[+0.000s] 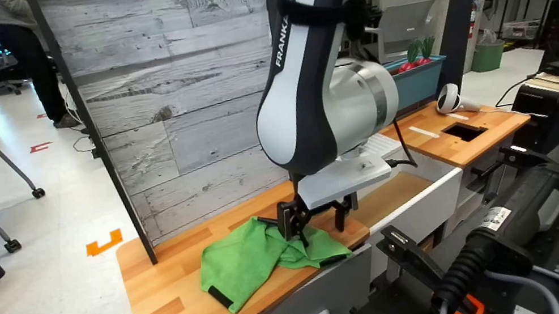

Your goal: Move the green towel to the right and push the faucet to the right then fold the towel once from right to left.

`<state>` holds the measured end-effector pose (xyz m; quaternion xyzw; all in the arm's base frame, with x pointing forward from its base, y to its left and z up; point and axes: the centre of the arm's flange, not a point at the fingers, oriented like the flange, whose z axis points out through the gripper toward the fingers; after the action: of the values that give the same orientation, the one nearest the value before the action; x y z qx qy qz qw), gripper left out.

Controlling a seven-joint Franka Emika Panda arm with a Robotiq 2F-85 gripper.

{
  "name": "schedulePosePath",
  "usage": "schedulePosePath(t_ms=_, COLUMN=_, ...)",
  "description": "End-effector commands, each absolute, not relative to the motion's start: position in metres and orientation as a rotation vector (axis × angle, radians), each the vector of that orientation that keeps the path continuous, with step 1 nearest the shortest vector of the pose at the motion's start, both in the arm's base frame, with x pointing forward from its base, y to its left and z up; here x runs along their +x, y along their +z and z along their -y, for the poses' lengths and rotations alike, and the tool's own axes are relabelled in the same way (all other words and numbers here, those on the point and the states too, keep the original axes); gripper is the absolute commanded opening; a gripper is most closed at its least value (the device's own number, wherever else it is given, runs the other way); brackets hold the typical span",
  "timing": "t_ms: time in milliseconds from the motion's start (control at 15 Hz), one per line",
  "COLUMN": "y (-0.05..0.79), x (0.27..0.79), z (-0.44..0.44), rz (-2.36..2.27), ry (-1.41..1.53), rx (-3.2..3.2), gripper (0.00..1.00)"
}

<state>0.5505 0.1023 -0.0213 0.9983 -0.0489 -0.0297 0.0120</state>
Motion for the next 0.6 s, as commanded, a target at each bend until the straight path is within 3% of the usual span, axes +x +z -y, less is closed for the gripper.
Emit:
schedulePosePath(t_ms=0, y=-0.026, x=0.563, z=-0.103, rz=0.204, ry=-0.044, rx=3.153, gripper=0.52)
schedulePosePath(t_ms=400, y=0.005, x=0.565, z=-0.089, rz=0.33, ry=0.072, rx=3.217, gripper=0.03)
schedulePosePath(t_ms=533, y=0.021, x=0.564, z=-0.092, rz=0.344, ry=0.15, rx=3.238, gripper=0.0)
